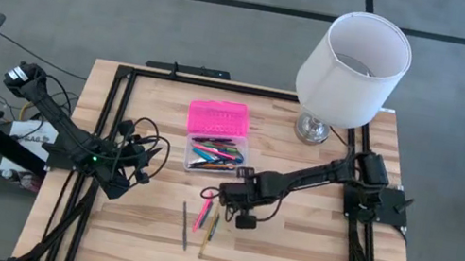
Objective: Pick & place school supplies into a supply box
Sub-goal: Put the yellow pen into the pink supply box
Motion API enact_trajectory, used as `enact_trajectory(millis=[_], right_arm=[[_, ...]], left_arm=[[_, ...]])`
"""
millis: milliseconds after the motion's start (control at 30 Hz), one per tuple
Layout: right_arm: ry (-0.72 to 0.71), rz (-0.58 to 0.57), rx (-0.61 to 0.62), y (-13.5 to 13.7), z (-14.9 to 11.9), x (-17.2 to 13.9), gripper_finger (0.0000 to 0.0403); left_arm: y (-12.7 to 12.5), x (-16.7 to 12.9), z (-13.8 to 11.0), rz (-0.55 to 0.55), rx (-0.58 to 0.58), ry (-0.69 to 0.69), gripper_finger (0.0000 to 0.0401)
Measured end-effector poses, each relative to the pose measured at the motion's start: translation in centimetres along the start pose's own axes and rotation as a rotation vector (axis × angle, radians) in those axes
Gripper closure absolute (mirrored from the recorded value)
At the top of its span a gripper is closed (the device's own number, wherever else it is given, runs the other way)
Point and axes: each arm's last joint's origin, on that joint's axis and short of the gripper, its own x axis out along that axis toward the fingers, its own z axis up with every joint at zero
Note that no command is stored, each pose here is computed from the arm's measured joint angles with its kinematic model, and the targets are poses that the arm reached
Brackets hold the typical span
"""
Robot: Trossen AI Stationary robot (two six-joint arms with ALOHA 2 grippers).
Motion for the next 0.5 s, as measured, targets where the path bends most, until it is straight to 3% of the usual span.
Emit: enact_trajectory(millis=[500], right_arm=[[-0.145, -0.214, -0.088, -5.2, 2.9, -2.1, 0.0392]], left_arm=[[0.0, 0.0, 0.0, 0.000, 0.000, 0.000, 0.0287]])
